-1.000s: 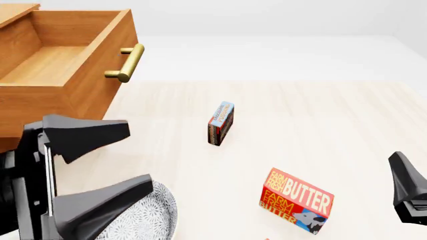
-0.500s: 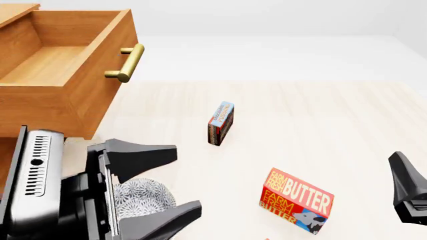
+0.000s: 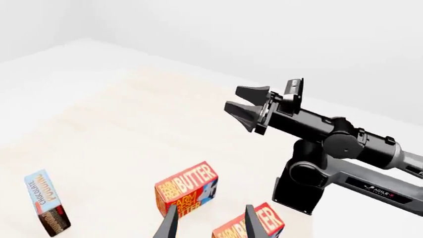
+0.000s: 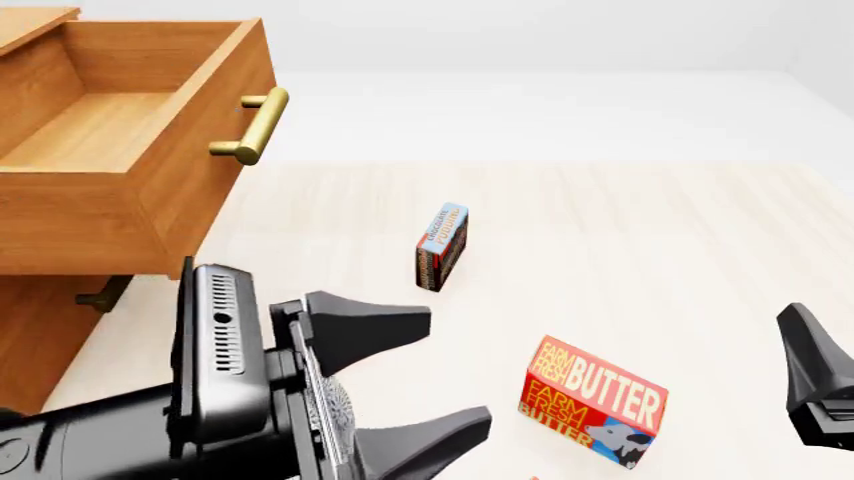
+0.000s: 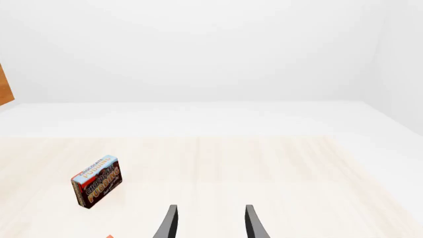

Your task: Put the chocolate pudding in the top drawer of the cabinet and close it.

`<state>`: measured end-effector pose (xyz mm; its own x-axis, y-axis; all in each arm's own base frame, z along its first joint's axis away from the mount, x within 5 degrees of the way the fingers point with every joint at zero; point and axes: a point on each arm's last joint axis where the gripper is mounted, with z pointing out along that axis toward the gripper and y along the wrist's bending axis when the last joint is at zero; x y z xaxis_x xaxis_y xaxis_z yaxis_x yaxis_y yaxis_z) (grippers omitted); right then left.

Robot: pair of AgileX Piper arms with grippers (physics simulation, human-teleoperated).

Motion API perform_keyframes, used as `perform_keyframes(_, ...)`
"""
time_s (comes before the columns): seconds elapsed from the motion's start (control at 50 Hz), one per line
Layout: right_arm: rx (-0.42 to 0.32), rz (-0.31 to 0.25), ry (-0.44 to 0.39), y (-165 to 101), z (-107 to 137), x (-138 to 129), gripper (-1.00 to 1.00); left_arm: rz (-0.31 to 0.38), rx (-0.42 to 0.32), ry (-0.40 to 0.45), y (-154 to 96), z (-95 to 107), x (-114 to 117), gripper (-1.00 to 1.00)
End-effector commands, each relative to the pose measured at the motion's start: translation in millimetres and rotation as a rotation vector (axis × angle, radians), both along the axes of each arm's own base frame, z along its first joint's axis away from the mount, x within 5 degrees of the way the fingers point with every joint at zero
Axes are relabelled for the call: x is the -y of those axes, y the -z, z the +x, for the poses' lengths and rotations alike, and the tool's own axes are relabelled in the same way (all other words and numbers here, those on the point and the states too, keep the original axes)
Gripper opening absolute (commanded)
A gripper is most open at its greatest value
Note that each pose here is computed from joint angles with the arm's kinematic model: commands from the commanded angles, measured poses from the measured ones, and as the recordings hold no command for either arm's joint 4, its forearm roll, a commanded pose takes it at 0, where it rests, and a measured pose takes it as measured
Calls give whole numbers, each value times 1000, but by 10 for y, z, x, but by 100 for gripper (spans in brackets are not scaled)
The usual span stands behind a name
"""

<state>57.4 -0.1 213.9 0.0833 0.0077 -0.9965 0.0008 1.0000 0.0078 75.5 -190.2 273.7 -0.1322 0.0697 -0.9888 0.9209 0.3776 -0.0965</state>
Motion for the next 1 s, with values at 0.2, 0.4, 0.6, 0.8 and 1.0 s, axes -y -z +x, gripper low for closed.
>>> perform_keyframes(0.2,0,0,0,0,0,0,100,79,-89,-67,42,277,313,100)
perform_keyframes(0.4,0,0,0,0,0,0,100,103,-95,-97,44,416,419,100)
perform_keyframes(0.6,0,0,0,0,0,0,100,166,-108,-181,37,670,396,100)
perform_keyframes(0.8,0,0,0,0,0,0,100,218,-124,-238,51,826,332,100)
perform_keyframes(1.0,0,0,0,0,0,0,100,254,-146,-266,86,911,311,100)
